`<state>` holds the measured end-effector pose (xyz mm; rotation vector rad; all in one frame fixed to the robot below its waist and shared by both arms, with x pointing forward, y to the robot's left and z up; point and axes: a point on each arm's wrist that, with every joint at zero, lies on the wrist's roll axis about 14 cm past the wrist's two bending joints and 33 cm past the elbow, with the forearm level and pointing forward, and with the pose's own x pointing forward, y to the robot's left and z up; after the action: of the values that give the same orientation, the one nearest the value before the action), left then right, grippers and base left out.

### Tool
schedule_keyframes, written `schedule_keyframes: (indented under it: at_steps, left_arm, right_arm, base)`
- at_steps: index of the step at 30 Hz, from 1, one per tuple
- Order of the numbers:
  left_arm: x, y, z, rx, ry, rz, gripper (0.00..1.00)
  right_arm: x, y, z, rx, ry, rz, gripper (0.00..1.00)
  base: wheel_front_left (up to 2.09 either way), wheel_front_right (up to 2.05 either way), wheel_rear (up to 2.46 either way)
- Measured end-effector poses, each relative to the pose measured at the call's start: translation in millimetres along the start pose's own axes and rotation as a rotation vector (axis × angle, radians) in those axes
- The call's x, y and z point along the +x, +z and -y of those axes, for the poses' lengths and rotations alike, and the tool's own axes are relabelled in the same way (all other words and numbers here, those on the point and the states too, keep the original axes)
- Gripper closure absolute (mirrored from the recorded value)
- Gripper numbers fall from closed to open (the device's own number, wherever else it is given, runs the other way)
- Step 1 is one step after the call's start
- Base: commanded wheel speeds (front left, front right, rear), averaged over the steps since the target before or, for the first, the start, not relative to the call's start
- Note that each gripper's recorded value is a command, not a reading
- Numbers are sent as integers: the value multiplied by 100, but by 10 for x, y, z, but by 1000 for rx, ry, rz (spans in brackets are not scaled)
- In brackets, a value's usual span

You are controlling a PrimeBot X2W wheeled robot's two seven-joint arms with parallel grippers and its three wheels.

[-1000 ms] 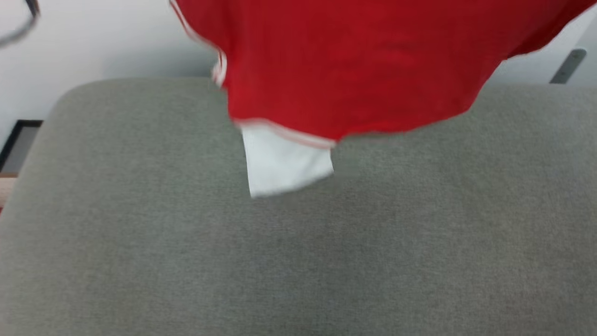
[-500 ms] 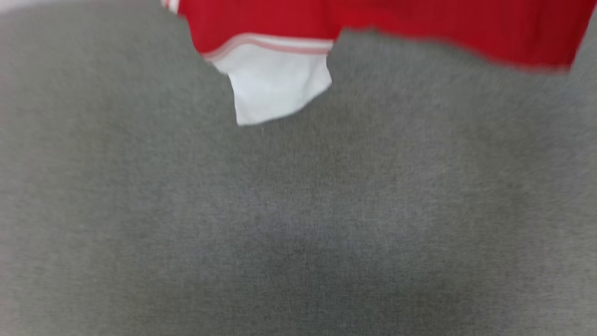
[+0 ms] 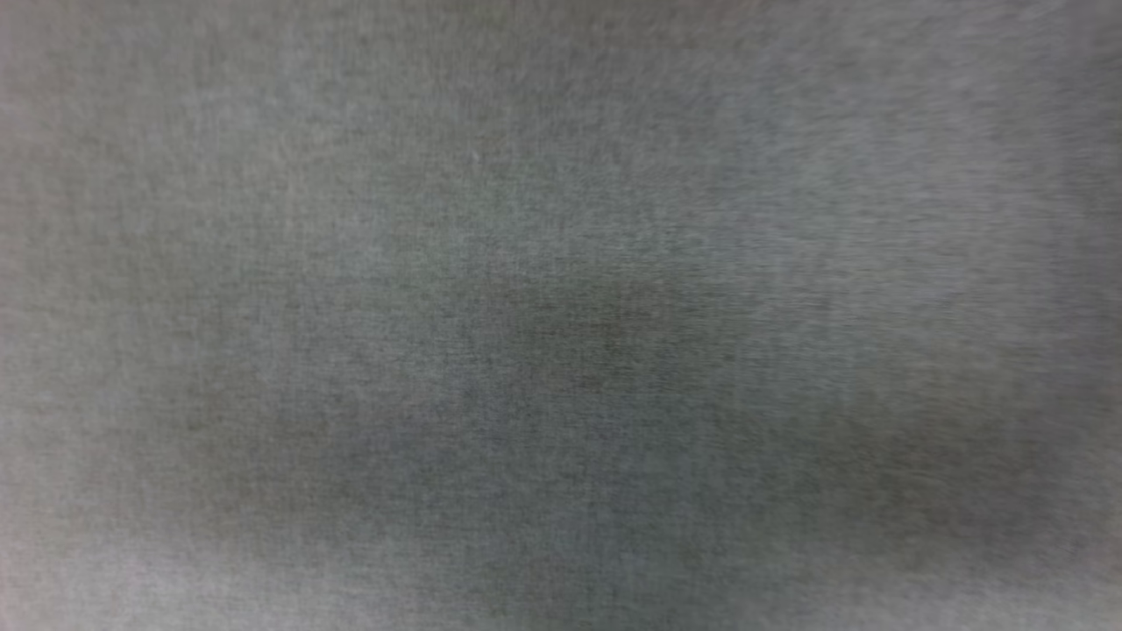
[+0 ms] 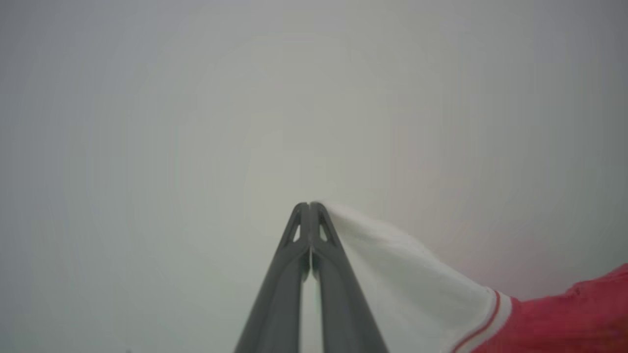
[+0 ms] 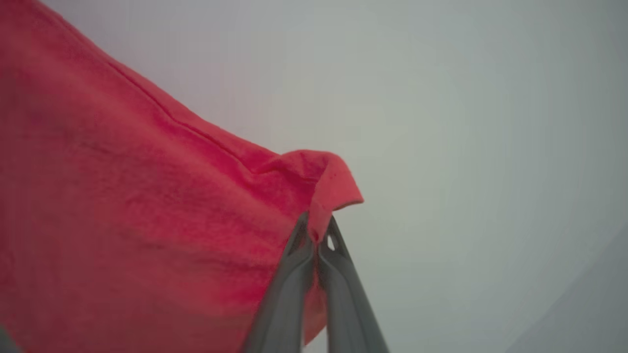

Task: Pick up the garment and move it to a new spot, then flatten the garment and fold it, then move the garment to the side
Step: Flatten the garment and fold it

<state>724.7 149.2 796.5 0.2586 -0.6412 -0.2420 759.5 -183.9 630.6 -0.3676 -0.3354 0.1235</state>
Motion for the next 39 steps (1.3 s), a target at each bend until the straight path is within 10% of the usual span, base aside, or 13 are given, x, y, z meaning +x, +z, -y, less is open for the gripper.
schedule_keyframes:
  at_steps: [6,15,39]
  left_arm:
    - [-768,-1303,291,-21,-97,-288,100]
    - [-2081,-1901,588,-138,-204,-715,100]
    - [-5282,-363,1149,-550,-48,-1373,100]
  right_arm:
    - [-442,-1242,-834,56,152,-273,100]
    - [-958,-1450,-1249,110,266,-407,100]
    - [-3432,-938,-1073,319,531,-826,100]
  base:
    - [0,0,0]
    - [0,0,0]
    - [0,0,0]
